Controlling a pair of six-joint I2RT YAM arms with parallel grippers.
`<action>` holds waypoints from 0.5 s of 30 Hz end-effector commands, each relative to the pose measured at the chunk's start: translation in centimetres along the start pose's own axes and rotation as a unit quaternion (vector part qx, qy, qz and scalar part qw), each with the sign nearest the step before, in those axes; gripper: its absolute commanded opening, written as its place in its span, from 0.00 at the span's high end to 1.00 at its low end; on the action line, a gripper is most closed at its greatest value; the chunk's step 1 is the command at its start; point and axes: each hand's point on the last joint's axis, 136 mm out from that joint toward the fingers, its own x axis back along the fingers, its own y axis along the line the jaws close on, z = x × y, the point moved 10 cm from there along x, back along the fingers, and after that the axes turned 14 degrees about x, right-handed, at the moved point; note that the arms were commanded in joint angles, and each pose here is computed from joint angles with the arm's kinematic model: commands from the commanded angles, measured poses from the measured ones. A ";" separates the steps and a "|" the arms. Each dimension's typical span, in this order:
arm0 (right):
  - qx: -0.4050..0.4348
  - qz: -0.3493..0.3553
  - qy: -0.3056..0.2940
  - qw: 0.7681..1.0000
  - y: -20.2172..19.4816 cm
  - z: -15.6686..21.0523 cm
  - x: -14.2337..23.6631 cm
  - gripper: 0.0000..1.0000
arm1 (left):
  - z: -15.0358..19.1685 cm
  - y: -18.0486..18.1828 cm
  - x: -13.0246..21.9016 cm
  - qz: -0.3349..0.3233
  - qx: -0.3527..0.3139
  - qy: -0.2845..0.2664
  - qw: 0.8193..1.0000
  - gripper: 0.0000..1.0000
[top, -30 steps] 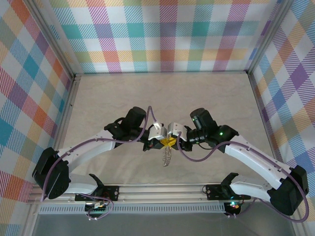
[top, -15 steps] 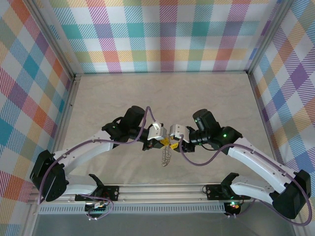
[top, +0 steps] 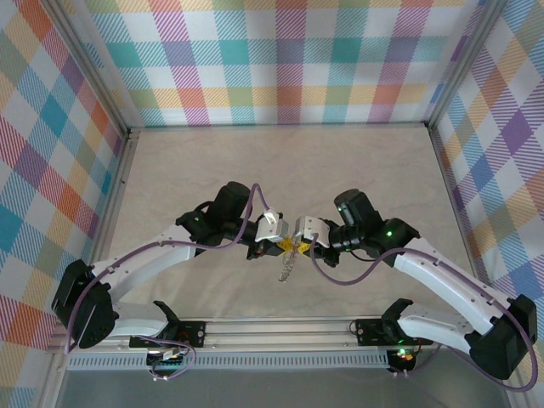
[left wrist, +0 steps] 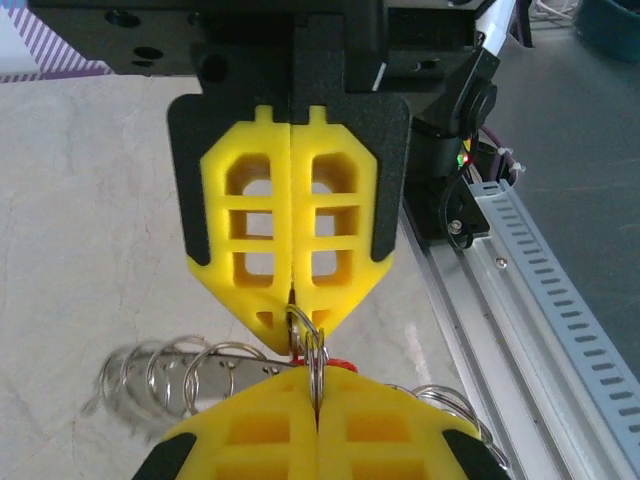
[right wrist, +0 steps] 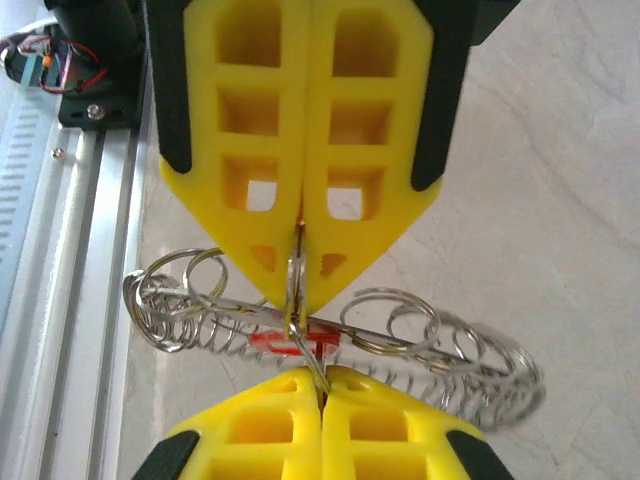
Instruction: Put the keys on the keyring
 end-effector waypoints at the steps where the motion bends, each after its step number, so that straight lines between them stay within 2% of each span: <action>1: -0.010 -0.022 -0.025 0.999 0.6 0.0 0.5 1.00 | -2.1 -0.4 0.4 0.006 -0.041 -0.038 0.998 1.00; 10: -0.043 -0.033 -0.020 0.998 1.3 1.6 -0.5 1.00 | -2.4 -0.2 0.5 -0.007 -0.040 -0.069 0.997 1.00; 15: -0.047 -0.042 -0.035 0.997 1.0 1.3 -0.9 1.00 | -2.5 -0.1 0.3 -0.005 -0.035 -0.077 0.996 1.00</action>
